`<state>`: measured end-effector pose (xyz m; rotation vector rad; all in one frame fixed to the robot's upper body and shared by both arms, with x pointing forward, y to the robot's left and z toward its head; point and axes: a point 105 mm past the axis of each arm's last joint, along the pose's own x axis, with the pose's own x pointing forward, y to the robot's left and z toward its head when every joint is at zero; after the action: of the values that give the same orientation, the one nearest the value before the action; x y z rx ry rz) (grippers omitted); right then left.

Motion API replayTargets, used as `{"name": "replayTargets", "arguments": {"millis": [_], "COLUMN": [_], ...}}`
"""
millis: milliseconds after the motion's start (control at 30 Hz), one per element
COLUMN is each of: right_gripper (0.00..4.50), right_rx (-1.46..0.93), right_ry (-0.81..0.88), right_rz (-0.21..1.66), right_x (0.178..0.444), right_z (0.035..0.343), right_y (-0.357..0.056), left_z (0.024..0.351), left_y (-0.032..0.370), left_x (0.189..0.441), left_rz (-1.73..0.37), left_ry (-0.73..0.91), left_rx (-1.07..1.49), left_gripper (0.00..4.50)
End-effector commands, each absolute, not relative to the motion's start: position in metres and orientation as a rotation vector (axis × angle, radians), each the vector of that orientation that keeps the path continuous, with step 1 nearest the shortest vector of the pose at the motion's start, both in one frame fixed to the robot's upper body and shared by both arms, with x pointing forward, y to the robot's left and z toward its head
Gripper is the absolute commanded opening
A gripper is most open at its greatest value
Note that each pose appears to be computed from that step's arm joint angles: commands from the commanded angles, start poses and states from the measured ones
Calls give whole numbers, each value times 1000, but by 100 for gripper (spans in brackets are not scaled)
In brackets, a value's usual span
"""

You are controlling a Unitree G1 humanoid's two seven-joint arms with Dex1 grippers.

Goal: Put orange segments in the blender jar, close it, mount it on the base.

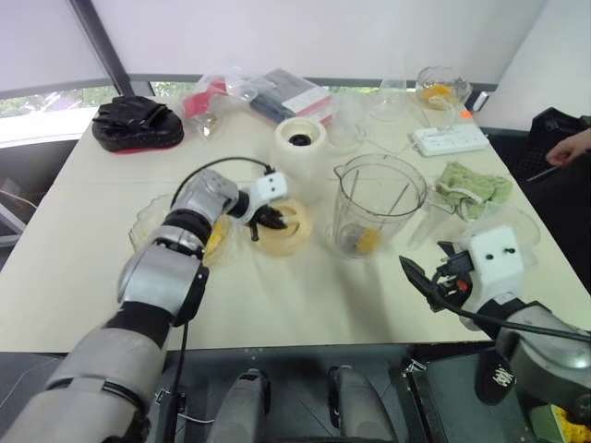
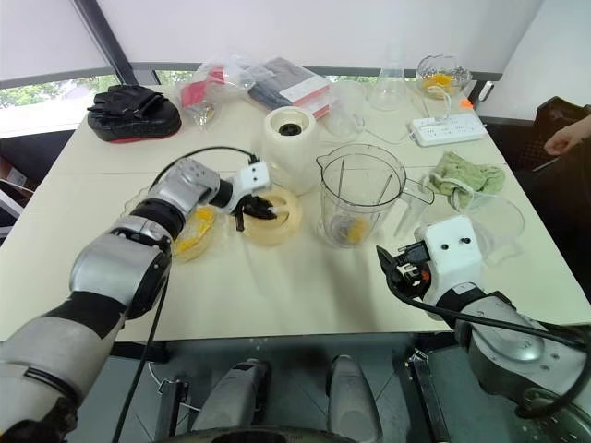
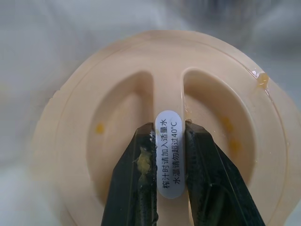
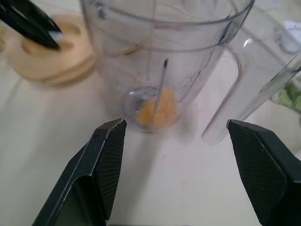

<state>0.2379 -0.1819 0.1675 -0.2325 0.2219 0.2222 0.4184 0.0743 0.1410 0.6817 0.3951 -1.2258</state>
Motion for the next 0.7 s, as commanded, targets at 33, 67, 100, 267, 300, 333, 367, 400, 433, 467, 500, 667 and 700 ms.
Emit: {"name": "replayTargets", "arguments": {"millis": [33, 67, 100, 267, 300, 333, 367, 400, 433, 467, 500, 667, 700], "right_gripper": [355, 355, 355, 355, 355, 355, 355, 355, 355, 355, 355, 355, 355], "right_rx": [-251, -272, -282, -274, -265, -257, -249, -241, -236, -230, -217, -180, -168], "right_ry": [206, 221, 236, 236, 231, 220, 211, 198, 187, 181, 178, 157, 152], "right_rz": [158, 136, 99, -10, -28, -42, -53, -62, -67, -71, -77, -99, -101], "right_x": [252, 256, 260, 276, 279, 282, 285, 288, 291, 293, 295, 305, 307], "right_z": [165, 161, 157, 152, 152, 152, 153, 155, 156, 156, 156, 157, 157], "right_y": [-186, -190, -196, -212, -214, -216, -217, -219, -220, -221, -222, -226, -226], "left_z": [181, 187, 194, 216, 218, 220, 222, 225, 227, 229, 231, 236, 238], "left_y": [67, 66, 64, 61, 62, 63, 64, 66, 67, 68, 70, 82, 83], "left_x": [414, 413, 413, 408, 406, 404, 404, 403, 403, 402, 402, 403, 404], "left_rz": [-1321, -1338, -1346, -1394, -1412, -1420, -1425, -1428, -1427, -1427, -1424, -1395, -1388], "left_ry": [261, 246, 220, 135, 130, 124, 120, 116, 112, 109, 106, 98, 96], "left_rx": [677, 670, 668, 665, 670, 674, 676, 673, 670, 669, 670, 686, 682], "left_gripper": [25, 25, 25, 25, 25, 25, 25, 25, 25, 25, 25, 25, 25]}}
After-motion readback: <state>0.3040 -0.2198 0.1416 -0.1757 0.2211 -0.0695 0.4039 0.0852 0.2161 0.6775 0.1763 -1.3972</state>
